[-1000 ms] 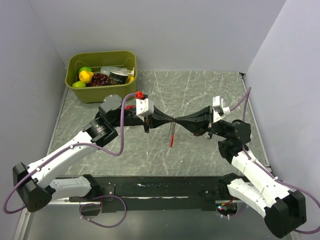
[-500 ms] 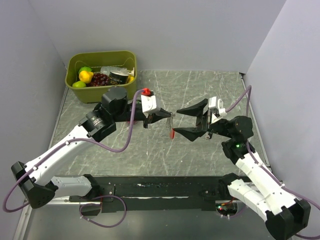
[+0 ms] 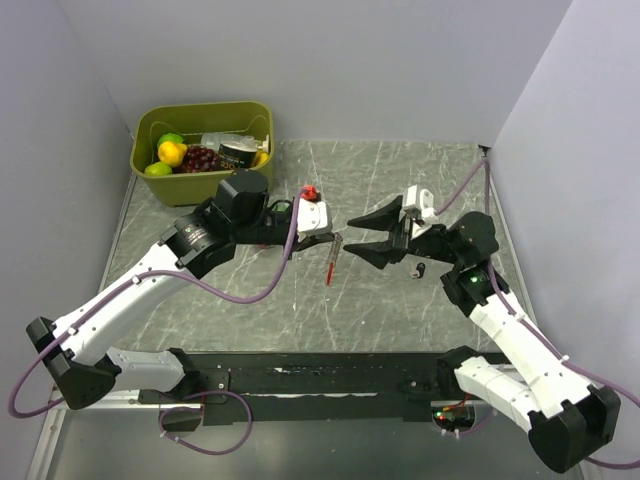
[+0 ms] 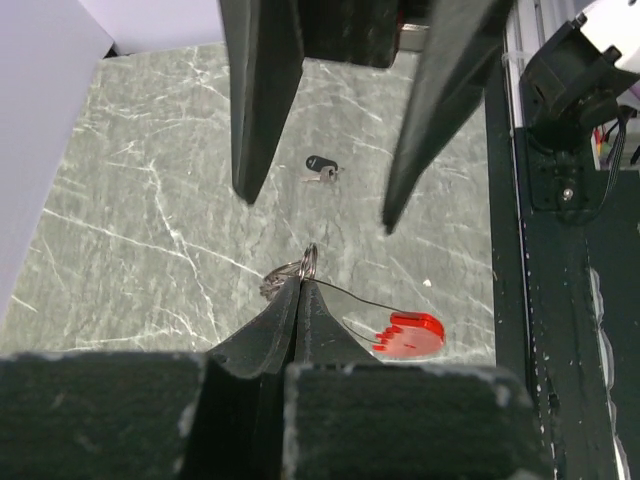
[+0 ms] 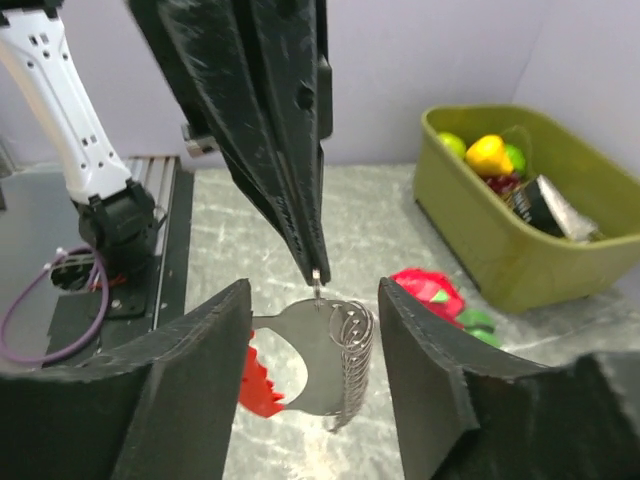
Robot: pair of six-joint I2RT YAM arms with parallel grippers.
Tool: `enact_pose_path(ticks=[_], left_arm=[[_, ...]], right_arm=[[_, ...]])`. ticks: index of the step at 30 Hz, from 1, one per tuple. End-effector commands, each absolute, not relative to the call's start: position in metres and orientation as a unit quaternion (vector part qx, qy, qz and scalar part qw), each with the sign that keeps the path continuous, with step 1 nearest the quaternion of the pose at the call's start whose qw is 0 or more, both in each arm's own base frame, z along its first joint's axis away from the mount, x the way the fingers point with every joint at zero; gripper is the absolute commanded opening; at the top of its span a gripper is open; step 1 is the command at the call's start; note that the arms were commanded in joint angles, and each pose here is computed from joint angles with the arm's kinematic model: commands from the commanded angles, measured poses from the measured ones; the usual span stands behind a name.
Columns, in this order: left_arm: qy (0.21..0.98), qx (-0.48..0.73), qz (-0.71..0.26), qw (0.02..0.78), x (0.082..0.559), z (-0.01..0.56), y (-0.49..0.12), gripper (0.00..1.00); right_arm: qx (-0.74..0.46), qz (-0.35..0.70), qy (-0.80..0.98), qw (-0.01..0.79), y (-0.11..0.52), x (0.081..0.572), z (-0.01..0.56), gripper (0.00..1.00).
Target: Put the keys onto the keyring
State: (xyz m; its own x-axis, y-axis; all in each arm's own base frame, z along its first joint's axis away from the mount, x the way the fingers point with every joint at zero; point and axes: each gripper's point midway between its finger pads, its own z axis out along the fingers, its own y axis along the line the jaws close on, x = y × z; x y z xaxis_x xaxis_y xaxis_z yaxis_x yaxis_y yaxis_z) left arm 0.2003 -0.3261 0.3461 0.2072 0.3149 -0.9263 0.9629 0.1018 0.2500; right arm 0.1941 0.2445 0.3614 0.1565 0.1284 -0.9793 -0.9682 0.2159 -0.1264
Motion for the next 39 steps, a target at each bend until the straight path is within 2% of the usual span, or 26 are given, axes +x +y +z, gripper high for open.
enact_pose_path(ticks=[1, 3, 8, 12, 16, 21, 22, 25, 26, 27, 30, 35, 39], left_arm=[[0.518, 0.596, -0.311, 0.529, 0.200, 0.368, -0.329, 0.01], [0.518, 0.597, -0.313, 0.527, 0.198, 0.368, -0.330, 0.01], [0.518, 0.598, -0.317, 0.523, 0.196, 0.366, -0.333, 0.01], [0.519, 0.599, -0.317, 0.520, 0.197, 0.365, -0.335, 0.01], [0.522, 0.598, -0.323, 0.516, 0.196, 0.364, -0.336, 0.01], [0.525, 0.583, -0.332, 0.524, 0.195, 0.365, -0.337, 0.01], [0.523, 0.575, -0.330, 0.536, 0.197, 0.368, -0.336, 0.04], [0.518, 0.544, -0.331, 0.570, 0.200, 0.378, -0.331, 0.33], [0.523, 0.530, -0.336, 0.576, 0.202, 0.381, -0.327, 0.49], [0.517, 0.520, -0.342, 0.587, 0.200, 0.389, -0.321, 0.53], [0.500, 0.499, -0.385, 0.594, 0.198, 0.395, -0.307, 0.57], [0.463, 0.475, -0.426, 0.615, 0.200, 0.412, -0.281, 0.56], [0.441, 0.491, -0.468, 0.587, 0.184, 0.406, -0.283, 0.54]], right_arm=[[-0.463, 0.443, 0.463, 0.612, 0.251, 0.192, 0.368, 0.57], [-0.468, 0.439, 0.464, 0.610, 0.254, 0.194, 0.364, 0.56], [-0.466, 0.440, 0.476, 0.602, 0.257, 0.197, 0.358, 0.38], [-0.463, 0.443, 0.478, 0.602, 0.258, 0.199, 0.358, 0.30], [-0.455, 0.443, 0.491, 0.597, 0.259, 0.204, 0.355, 0.00], [-0.446, 0.438, 0.495, 0.603, 0.258, 0.207, 0.353, 0.00], [-0.443, 0.434, 0.493, 0.611, 0.257, 0.208, 0.352, 0.00], [-0.428, 0.444, 0.483, 0.621, 0.255, 0.203, 0.353, 0.00], [-0.426, 0.446, 0.480, 0.623, 0.254, 0.202, 0.354, 0.00], [-0.422, 0.453, 0.479, 0.622, 0.254, 0.199, 0.354, 0.00], [-0.419, 0.468, 0.468, 0.621, 0.254, 0.194, 0.352, 0.00], [-0.428, 0.490, 0.419, 0.633, 0.251, 0.177, 0.363, 0.00], [-0.439, 0.508, 0.384, 0.633, 0.251, 0.163, 0.370, 0.00]])
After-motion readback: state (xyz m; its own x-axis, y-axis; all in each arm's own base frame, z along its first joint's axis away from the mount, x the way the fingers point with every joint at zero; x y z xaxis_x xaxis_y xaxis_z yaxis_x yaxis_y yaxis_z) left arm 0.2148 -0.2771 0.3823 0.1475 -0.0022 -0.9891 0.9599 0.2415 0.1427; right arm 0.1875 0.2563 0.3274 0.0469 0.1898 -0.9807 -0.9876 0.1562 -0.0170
